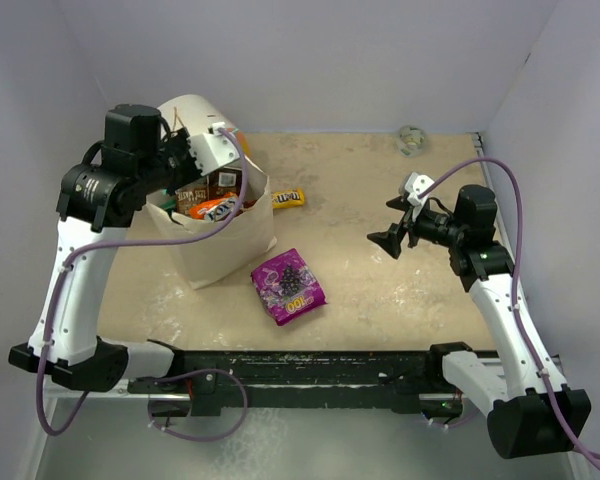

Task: Place the snacks into the paper bag
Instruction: Place the snack in the paper bag.

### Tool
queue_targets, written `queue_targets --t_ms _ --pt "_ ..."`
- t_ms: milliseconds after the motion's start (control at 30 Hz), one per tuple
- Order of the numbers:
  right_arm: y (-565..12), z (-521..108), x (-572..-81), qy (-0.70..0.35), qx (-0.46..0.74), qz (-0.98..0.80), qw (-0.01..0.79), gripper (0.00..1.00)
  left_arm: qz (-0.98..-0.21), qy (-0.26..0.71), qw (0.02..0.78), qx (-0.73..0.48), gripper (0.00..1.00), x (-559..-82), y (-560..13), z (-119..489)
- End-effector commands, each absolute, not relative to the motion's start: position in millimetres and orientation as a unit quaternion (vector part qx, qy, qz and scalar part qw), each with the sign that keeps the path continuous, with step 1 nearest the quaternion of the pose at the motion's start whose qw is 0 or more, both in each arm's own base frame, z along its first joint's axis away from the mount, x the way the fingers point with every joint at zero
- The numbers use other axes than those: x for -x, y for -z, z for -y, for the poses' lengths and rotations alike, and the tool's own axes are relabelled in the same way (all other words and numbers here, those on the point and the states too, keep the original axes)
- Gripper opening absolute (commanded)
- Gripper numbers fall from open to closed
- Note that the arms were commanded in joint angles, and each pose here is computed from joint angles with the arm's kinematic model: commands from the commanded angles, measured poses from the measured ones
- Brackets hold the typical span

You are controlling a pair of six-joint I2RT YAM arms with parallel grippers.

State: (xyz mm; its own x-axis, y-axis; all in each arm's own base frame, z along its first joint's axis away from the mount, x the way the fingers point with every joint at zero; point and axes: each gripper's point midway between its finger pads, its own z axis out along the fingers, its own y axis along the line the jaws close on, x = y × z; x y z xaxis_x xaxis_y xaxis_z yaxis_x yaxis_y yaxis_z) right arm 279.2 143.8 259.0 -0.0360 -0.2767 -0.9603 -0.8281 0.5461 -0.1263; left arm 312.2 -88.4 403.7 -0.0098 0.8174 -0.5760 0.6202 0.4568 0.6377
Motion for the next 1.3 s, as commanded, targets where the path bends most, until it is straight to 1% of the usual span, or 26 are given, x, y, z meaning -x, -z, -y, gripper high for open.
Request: queue_targets --t_ms 0,300,767,1033,1267 --pt "-267.5 -143.2 -281.7 -0.232 0.419 -0.658 0.581 0.90 -0.682 -0.136 0.487 -0.528 0.00 -321.3 -416.2 82.0" --pt "-266.5 -144.6 -280.8 -0.236 0.424 -0.655 0.579 0.91 -0.681 -0.094 0.458 -0.564 0.00 -337.0 -396.3 73.2" --pt "-264.8 -145.6 -279.8 -0.239 0.427 -0.653 0.578 0.92 -0.676 0.004 0.453 -0.581 0.00 -349.1 -364.4 74.5" --pt "-262.1 -146.3 -279.7 -0.242 0.428 -0.653 0.576 0.93 -0.692 0.032 0.434 -0.576 0.00 -355.9 -336.1 72.3" --pt "-260.5 -146.3 -280.3 -0.241 0.429 -0.653 0.575 0.93 -0.713 0.054 0.409 -0.567 0.03 -353.8 -305.4 68.3"
